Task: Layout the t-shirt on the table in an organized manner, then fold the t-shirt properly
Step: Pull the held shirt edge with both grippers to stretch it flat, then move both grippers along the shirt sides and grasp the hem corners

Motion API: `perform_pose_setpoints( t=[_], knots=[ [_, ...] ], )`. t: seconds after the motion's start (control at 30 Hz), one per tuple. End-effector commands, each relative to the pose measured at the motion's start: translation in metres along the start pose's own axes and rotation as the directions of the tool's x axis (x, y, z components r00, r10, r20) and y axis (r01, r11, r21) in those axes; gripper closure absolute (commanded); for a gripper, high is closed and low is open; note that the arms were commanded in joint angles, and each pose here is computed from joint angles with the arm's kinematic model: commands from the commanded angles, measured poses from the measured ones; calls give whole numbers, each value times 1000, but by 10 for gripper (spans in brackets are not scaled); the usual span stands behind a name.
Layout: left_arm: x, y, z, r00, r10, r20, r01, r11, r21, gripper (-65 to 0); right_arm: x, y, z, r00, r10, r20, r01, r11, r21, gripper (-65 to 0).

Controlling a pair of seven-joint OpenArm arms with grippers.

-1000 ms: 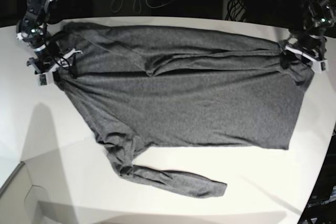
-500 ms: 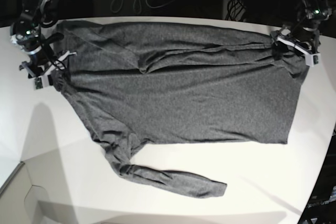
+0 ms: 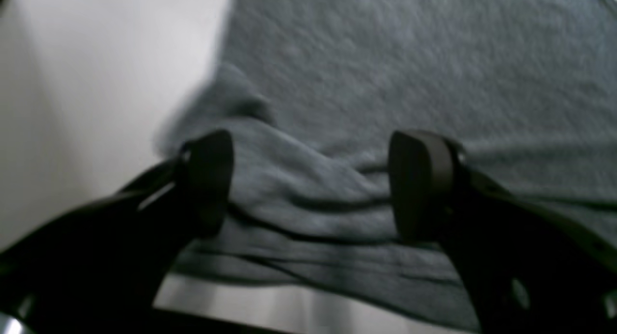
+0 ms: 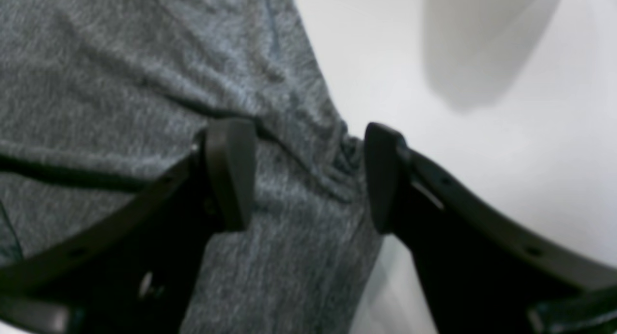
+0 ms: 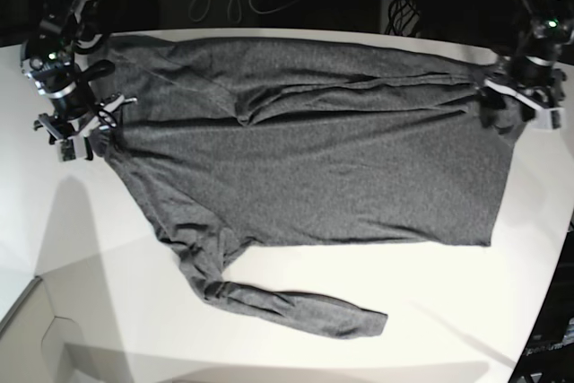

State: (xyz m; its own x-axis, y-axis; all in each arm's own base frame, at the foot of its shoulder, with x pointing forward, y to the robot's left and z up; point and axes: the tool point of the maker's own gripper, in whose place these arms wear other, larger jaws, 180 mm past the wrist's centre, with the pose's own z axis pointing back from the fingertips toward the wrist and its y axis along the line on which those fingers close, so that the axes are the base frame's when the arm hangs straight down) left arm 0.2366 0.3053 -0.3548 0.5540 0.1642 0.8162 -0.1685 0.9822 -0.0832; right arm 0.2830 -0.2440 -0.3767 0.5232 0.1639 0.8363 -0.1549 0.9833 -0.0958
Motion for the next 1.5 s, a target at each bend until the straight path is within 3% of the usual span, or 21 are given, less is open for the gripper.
perform_pose_setpoints(
  t=[0.0, 0.23, 0.5, 0.6, 0.73, 0.93, 1.2, 1.27, 1.47],
  knots=[
    [27, 1, 0, 997, -12, 81, 12, 1000, -1, -485, 17, -5, 1, 998, 7, 55, -7, 1000, -9, -365],
    [92, 27, -47, 982, 43, 182, -47, 999, 16, -485, 19, -4, -1, 998, 5, 61, -5, 1000, -6, -365],
    [109, 32, -146, 993, 113, 25, -113, 994, 5, -485, 16, 0, -1, 999, 13, 50, -13, 1000, 5, -365],
    [116, 29, -172, 991, 134, 24, -134, 991, 14, -485, 15, 0, -1, 999, 13, 49, -13, 1000, 4, -365],
    [112, 3, -202, 997, 74, 14, -74, 997, -18, -485, 15, -2, 0, 999, 12, 48, -12, 1000, -1, -365],
    [92, -18, -219, 996, 84, 6, -83, 995, -49, -485, 9, -2, 3, 999, 15, 33, -15, 1000, 0, -365],
    [89, -8, -219, 996, 86, 9, -86, 996, 9, -479, 11, -1, 1, 999, 17, 38, -18, 1000, 5, -365],
    [88, -8, -219, 996, 85, 7, -85, 996, 9, -447, 21, -2, -3, 998, 19, 61, -19, 1000, 3, -365],
    [89, -7, -219, 996, 90, 11, -90, 996, 10, -209, 60, 6, -22, 990, 34, 138, -39, 999, 31, -365]
  ],
)
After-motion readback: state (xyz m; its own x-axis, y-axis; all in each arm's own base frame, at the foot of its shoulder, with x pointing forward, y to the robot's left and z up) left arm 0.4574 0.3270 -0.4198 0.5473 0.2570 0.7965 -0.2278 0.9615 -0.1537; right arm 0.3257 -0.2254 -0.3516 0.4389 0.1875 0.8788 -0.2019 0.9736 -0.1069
